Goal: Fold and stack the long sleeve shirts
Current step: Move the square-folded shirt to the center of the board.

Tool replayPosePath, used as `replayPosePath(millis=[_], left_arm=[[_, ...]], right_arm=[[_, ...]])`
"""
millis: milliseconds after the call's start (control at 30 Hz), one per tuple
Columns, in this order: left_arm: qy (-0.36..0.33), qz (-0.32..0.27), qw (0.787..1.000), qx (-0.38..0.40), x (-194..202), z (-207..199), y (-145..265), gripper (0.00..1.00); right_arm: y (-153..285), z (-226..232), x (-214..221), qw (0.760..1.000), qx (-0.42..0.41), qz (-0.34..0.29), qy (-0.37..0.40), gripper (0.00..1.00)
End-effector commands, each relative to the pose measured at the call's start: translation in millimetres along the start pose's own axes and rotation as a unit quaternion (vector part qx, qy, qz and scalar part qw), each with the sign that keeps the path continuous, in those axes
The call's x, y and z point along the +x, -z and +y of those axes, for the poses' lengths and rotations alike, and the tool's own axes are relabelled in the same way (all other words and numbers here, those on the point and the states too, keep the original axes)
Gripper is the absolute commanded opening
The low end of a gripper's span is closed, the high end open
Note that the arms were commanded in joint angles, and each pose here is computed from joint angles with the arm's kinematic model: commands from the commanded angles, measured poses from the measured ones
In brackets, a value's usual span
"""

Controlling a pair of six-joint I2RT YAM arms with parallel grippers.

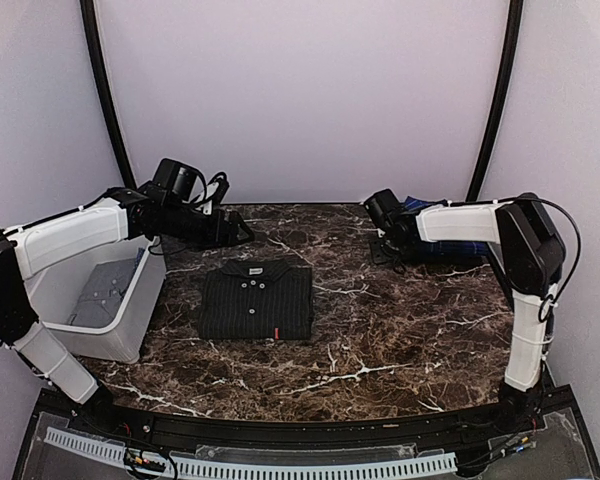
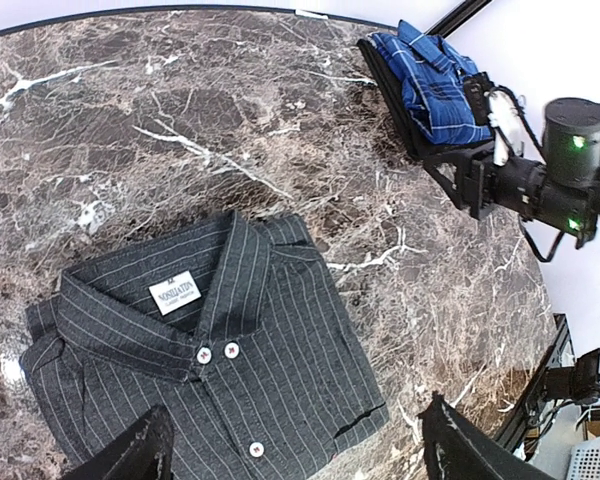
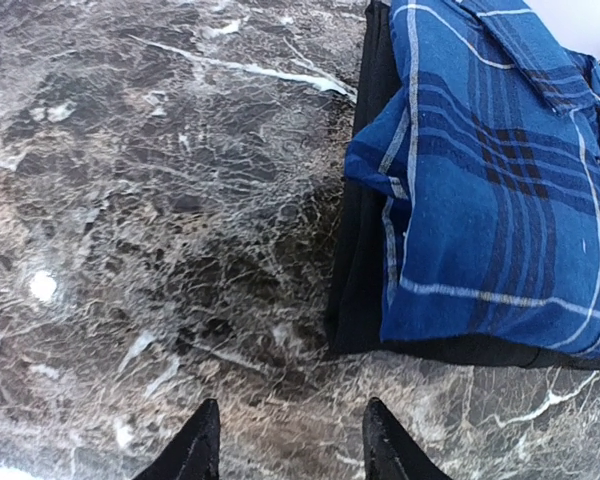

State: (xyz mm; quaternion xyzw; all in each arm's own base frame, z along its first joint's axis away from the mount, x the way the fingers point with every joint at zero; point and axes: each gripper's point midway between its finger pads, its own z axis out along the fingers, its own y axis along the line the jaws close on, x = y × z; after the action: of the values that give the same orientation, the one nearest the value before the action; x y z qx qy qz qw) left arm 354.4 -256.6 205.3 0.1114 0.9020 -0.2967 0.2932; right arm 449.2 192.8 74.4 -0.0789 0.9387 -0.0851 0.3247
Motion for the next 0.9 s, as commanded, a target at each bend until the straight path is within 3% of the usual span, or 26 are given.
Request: replayPosePath(millis=[0,467,633,767,867], left_arm=[[-0.016,-0.028,0.999,0.029,-13,-18,15,0.84],[-0.018,-0.015,0.999,0.034,-9,-16,6,0.84],[-0.016,-0.011,0.999,0.031,-7,-15,3,0.84],[-0.013,-0.004,1.0,0.027,-4,-12,0,0.84],[-0.011,0.0,1.0,0.026,-2,-10,-3,0.84]], right_arm=[[-16,-19,-7,0.999,0.03,0.013,-0.011,0.43],[-62,-24,13,0.997,0.047,0.055,-0.008,0.33],[-64,-29,18,0.996,0.059,0.061,-0.011,0.19],[-53,-32,25,0.996,0.059,0.071,-0.017,0.02],[-41,-30,32,0.996,0.047,0.079,-0.019,0.0]])
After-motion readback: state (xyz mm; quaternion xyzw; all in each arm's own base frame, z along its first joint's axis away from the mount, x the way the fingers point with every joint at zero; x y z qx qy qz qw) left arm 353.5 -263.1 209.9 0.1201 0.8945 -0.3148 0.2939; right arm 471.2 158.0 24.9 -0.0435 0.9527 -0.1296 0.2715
